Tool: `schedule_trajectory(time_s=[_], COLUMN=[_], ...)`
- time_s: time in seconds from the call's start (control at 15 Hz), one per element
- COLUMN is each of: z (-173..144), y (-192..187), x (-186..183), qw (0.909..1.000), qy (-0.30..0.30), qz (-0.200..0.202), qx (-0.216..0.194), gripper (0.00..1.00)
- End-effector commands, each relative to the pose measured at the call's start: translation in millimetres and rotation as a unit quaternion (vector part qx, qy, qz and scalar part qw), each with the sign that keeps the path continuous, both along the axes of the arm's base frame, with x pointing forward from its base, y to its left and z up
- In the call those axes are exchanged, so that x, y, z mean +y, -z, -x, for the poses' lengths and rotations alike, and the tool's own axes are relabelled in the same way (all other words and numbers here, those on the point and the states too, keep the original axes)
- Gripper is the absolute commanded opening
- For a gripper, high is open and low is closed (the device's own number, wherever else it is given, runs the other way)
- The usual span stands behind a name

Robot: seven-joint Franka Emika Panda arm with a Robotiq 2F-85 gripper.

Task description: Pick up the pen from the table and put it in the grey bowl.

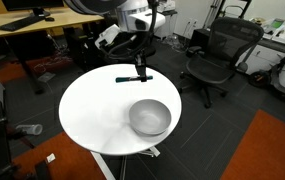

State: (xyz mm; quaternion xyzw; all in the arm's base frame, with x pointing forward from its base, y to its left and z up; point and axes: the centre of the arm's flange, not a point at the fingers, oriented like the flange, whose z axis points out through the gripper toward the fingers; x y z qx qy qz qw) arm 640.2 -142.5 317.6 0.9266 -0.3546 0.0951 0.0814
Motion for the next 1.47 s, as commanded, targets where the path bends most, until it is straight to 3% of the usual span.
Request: schedule_trajectory(time_s=[0.0,0.73,0.8,0.87,1.13,1.4], z=[-30.9,-43.3,-43.7,-43.8,-42.2,-29.6], y=[8.1,54.7,57.7,60.3,61.8,36.5], x=[-28.0,-84.8,-86.8,-88.1,-90.1,-82.9], qw=[0.9997,0.9978,0.9977,0.9976,0.9977,0.9985], qy=[0.001,0.041,0.043,0.044,0.047,0.039], qz=[0.012,0.012,0.01,0.008,0.005,-0.01], qx=[0.021,0.051,0.051,0.052,0.049,0.037], gripper=[0.05,0.05,0.44,0.44,0.73,1.0])
